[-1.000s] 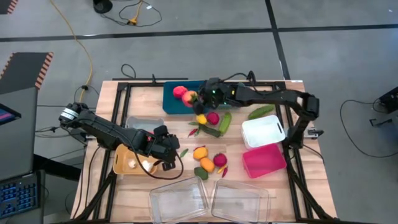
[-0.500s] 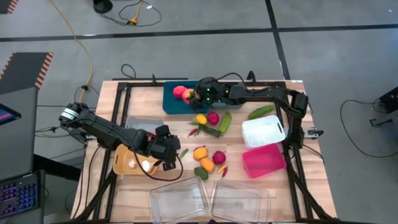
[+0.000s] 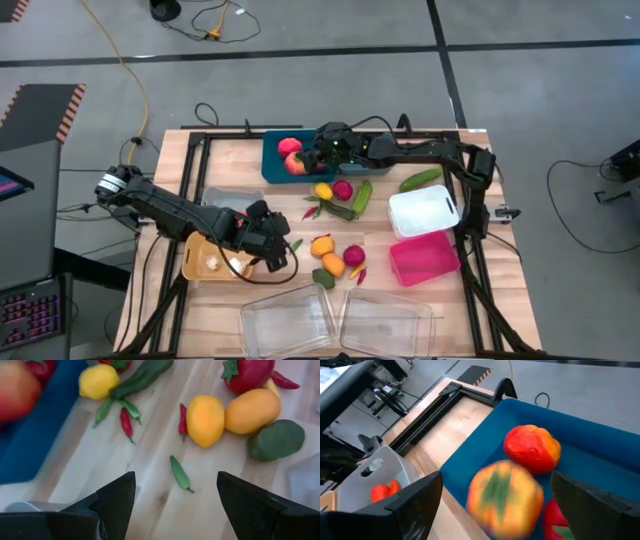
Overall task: Sort produce into baskets
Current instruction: Put the tomato into the blue bin, then put the lemon into the white bin
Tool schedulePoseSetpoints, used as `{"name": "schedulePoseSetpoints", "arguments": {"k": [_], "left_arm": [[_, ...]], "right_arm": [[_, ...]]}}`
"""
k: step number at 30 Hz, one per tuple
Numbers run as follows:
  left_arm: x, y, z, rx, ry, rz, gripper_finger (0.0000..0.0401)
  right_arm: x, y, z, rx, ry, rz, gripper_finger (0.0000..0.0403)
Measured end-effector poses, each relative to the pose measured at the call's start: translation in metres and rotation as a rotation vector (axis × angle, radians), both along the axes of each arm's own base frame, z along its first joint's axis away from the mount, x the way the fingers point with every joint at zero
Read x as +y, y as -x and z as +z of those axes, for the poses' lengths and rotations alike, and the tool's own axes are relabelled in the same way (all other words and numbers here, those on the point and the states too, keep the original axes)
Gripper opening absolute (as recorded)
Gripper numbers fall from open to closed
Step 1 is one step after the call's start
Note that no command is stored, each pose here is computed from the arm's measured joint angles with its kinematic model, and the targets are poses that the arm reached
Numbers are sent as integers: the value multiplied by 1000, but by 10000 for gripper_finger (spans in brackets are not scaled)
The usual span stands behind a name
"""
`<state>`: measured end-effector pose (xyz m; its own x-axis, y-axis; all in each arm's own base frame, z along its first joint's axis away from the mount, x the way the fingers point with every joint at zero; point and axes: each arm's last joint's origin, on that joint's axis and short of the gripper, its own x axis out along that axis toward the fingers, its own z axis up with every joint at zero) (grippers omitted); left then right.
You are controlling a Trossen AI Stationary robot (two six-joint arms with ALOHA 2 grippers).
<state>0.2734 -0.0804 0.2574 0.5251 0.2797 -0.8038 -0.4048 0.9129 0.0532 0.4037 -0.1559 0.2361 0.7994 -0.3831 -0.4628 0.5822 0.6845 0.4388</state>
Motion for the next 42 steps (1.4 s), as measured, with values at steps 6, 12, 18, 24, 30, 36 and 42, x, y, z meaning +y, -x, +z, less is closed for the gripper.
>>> {"name": "schedulePoseSetpoints", "arguments": {"k": [6,12,18,24,30,36,42], "left_arm": [[6,-2,1,3,-77,-3,267],[12,-3,1,15,-96,-15,267],[10,-7,2,-4,-53,-78,267],[6,-15,7,-67,-65,-199,267],[3,-23,14,-173,-76,-235,267],[-1,-38,10,-250,-57,-233,267],[-7,-58,-19,-213,-45,-237,267]], "right_arm": [[0,0,-1,9,5,5,389],[15,1,18,37,180,114,388],[49,19,69,-35,266,195,388],[103,50,118,-59,360,344,388],[150,84,149,-94,360,474,388],[185,115,160,-59,344,602,388],[205,141,157,74,324,679,388]]}}
